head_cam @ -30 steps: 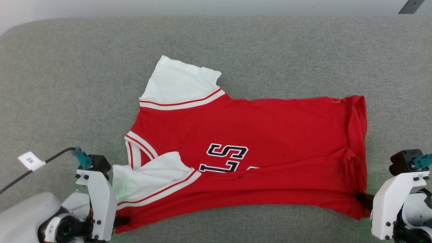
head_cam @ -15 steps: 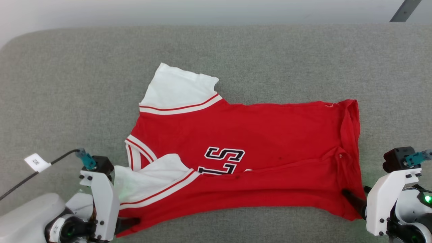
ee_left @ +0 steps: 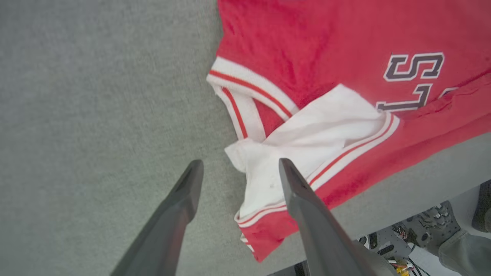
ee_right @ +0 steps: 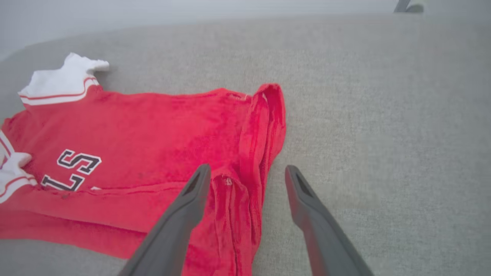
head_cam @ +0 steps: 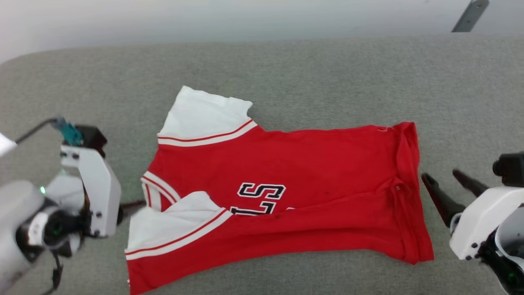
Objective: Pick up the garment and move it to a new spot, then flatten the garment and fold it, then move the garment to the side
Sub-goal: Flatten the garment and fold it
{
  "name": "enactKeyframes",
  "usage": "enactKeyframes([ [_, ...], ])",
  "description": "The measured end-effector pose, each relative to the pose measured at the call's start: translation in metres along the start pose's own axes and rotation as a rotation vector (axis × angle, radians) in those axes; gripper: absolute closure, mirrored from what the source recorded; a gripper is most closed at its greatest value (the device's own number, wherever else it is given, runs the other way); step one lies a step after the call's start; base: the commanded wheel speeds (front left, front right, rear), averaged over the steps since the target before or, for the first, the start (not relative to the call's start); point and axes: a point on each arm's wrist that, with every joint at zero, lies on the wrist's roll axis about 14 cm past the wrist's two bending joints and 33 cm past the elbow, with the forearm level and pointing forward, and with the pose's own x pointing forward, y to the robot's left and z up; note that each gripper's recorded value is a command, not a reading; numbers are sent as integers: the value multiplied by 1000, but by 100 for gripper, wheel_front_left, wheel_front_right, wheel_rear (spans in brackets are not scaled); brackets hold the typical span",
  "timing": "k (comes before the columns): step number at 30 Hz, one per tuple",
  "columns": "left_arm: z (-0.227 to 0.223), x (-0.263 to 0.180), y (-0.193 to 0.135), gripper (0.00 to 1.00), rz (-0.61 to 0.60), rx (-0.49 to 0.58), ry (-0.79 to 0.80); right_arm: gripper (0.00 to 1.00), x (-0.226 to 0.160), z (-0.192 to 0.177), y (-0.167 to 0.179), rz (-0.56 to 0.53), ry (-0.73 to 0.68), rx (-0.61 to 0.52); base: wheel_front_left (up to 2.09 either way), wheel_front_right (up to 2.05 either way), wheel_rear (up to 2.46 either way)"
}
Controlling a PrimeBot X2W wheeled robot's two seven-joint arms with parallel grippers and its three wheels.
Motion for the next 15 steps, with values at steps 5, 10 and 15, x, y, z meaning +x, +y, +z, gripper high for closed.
enactKeyframes([
  [5,54,2,-5,0,2,83,-146,0,-3,41,7,5,-249,-63,0,0,0],
  [10,106,14,-9,0,-5,141,-294,0,-7,71,9,-3,-484,-107,0,0,0],
  [15,146,32,-7,0,10,201,-379,0,-5,77,7,-22,-599,-131,0,0,0],
])
